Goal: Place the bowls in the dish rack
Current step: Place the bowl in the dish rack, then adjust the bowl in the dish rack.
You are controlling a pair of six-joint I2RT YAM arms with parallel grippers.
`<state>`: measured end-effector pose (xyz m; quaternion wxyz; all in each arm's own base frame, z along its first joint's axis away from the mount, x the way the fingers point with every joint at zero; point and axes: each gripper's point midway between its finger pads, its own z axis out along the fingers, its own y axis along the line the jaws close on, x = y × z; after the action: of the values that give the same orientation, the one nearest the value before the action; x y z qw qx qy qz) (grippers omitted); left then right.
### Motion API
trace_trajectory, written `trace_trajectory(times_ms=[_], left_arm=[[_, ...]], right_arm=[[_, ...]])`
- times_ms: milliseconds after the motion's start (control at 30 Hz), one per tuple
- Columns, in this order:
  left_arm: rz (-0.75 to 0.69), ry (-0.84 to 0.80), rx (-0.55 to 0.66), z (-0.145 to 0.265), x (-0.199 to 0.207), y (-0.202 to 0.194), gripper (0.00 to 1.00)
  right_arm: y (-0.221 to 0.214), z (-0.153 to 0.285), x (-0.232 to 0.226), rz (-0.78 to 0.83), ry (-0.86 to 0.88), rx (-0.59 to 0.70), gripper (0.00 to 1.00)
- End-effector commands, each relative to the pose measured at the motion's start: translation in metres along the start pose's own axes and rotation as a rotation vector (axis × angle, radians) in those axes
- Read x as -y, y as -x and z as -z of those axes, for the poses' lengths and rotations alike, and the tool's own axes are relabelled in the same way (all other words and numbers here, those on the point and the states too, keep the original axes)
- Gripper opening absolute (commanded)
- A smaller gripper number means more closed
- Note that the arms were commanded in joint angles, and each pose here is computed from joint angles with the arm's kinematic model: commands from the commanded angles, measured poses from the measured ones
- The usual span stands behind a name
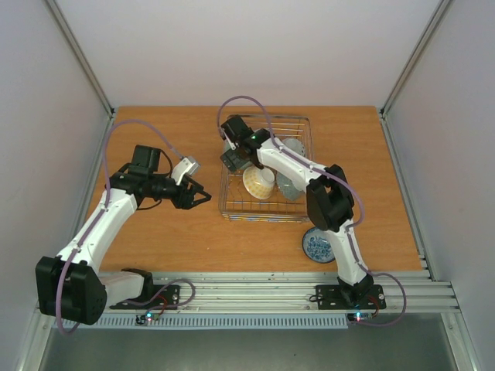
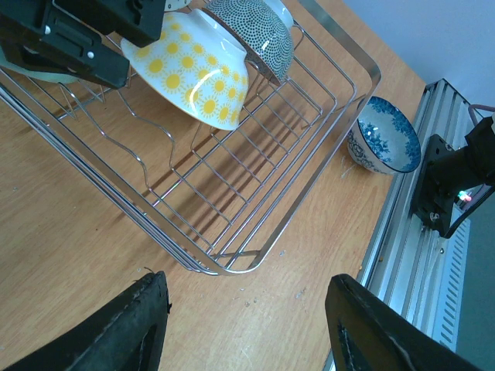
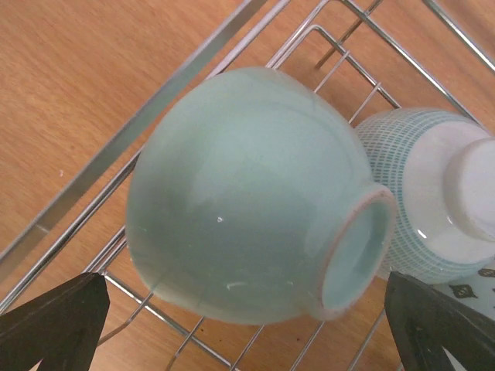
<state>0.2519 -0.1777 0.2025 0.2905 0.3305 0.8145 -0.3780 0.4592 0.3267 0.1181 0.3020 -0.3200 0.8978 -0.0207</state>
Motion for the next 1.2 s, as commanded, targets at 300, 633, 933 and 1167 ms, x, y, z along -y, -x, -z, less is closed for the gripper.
trace_trajectory(times_ms=[300,633,933,1167], left_arm=[[-0.045,0.010,0.027,0.004,0.002,0.004,0.56],[-0.037,0.011,0.021,0.003,0.000,0.002,0.57],[-0.032,0.011,0.017,0.001,-0.002,0.001,0.57],[-0.034,0.013,0.018,0.001,-0.002,0.001,0.56]], right_arm=[[0.018,0.036,0.024,-0.217,0.065,0.078,0.99],[0.018,0.044,0.054,-0.590,0.391,0.162,0.96],[0.021,0.043,0.044,-0.681,0.580,0.160,0.95],[0.009,0.026,0.041,-0.689,0.557,0.096,0.91]])
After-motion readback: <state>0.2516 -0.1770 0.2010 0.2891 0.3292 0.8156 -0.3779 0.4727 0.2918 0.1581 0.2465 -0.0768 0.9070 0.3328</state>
